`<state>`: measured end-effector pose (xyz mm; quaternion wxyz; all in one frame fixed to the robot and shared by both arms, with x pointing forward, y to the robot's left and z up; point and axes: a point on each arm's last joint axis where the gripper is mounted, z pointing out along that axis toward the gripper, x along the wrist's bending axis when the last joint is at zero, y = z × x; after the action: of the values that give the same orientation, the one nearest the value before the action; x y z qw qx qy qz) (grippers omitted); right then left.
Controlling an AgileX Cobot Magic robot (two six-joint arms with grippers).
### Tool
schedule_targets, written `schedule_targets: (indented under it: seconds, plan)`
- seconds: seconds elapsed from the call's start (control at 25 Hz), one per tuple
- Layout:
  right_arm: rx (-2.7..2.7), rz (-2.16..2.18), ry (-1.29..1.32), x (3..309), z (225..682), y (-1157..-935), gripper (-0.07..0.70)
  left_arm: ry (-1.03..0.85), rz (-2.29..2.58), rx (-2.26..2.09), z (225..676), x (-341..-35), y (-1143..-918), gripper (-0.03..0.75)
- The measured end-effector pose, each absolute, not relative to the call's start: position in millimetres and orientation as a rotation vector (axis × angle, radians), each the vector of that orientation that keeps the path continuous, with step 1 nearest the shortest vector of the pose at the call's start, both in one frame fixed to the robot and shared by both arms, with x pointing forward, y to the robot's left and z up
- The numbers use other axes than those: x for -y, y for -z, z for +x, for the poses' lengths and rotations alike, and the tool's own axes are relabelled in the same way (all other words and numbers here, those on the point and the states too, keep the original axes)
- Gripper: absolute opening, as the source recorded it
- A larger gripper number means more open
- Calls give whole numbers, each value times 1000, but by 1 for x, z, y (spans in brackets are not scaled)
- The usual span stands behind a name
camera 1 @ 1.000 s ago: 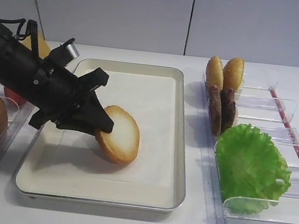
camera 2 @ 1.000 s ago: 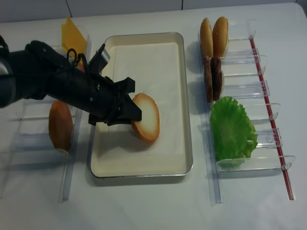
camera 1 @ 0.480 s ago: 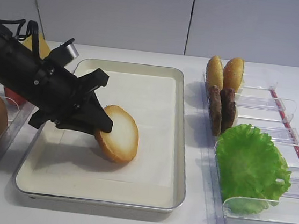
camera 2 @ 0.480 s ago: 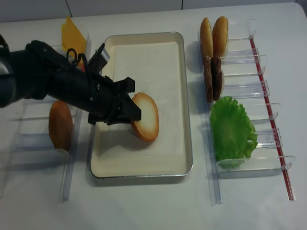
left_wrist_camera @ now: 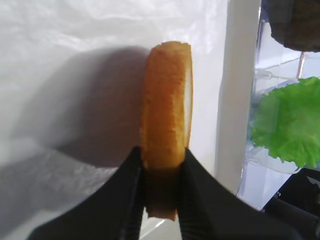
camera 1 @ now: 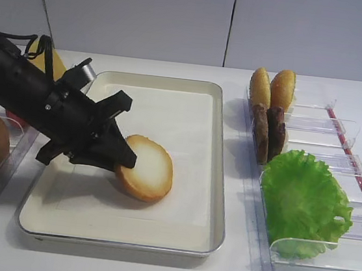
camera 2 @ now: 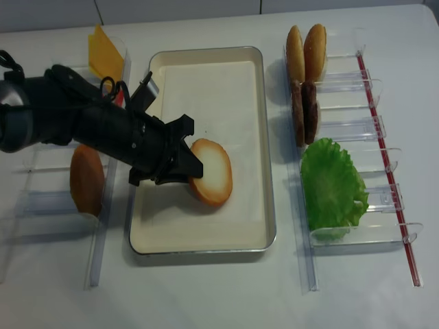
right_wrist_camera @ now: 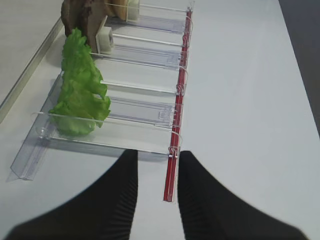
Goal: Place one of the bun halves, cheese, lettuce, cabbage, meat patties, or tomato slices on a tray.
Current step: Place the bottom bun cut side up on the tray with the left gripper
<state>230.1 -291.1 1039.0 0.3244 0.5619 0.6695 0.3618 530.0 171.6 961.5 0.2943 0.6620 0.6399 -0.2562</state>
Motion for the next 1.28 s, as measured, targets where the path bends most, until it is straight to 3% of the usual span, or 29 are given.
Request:
schedule_targets:
  seconds: [0.2,0.4,0.8,1.28]
  plan:
    - [-1756,1474,-949,291,230,-1039,249,658,1823,-1743,529,-176,-958,239]
    - [-1756,1474,-949,291,230,-1039,249,632,1895,-1745,535,-178,-968,368]
    - [-1756,1474,-949,291,230,-1039,249,573,2084,-1824,548,-187,-1002,393]
    - [-1757,1472,-948,291,230,-1039,249,246,2157,-1914,555,-205,-1041,393]
